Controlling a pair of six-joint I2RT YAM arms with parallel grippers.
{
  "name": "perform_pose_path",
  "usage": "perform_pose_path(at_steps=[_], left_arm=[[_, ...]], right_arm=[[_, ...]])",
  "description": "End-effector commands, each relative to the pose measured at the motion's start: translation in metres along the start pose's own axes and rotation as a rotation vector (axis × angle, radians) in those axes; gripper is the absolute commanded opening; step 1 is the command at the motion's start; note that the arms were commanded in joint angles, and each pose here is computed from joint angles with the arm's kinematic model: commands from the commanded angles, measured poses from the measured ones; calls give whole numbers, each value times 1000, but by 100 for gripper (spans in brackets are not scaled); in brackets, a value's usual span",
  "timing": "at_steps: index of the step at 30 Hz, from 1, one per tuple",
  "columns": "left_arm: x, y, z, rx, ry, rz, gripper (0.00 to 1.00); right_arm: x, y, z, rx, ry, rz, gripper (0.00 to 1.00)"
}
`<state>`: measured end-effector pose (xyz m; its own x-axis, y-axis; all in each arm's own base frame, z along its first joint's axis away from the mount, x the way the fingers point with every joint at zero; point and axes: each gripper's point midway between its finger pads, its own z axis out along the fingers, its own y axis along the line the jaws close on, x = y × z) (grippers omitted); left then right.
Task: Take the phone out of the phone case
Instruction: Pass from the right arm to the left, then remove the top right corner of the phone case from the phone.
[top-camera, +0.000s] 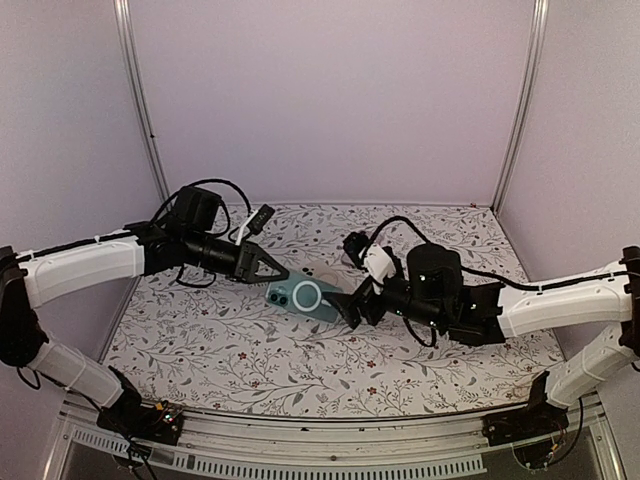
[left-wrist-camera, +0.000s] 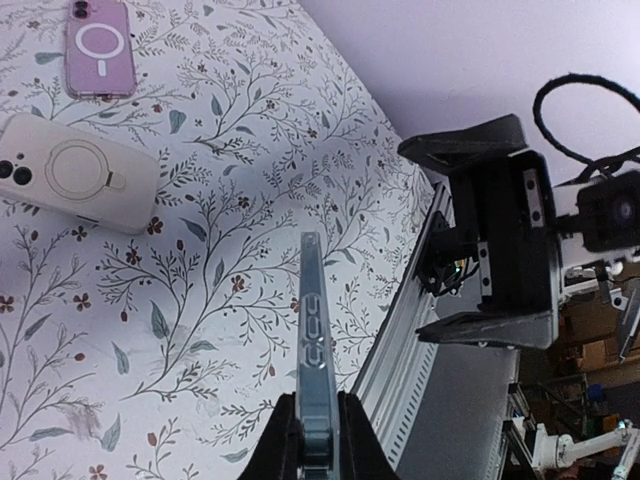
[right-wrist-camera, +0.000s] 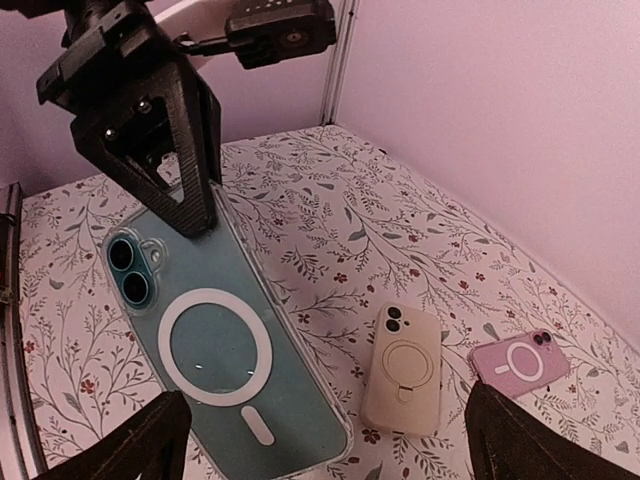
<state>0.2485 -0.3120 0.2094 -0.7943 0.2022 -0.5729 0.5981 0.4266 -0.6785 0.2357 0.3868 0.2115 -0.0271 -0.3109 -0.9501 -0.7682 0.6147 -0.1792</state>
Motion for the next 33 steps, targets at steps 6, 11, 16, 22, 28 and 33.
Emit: perform_pose_path(at_steps=[6, 11, 16, 22, 28, 33], left_arm=[[-28, -27, -15, 46, -172, 189, 0], [-34, -25, -18, 18, -202, 205, 0], [-32, -30, -17, 49, -186, 177, 0], [-23, -22, -11, 41, -157, 145, 0], [-11, -41, -4, 225, -133, 165, 0], [-3, -55, -6, 340, -129, 174, 0]], right_arm=[[-36, -11, -42, -386, -43, 389, 99], [-20, -43, -51, -453, 17, 565, 99], [-15, -48, -59, -409, 33, 601, 99], [-5, -43, -54, -435, 86, 607, 99], [3, -13, -52, -644, 169, 650, 99], [4, 0, -61, -731, 220, 707, 99]])
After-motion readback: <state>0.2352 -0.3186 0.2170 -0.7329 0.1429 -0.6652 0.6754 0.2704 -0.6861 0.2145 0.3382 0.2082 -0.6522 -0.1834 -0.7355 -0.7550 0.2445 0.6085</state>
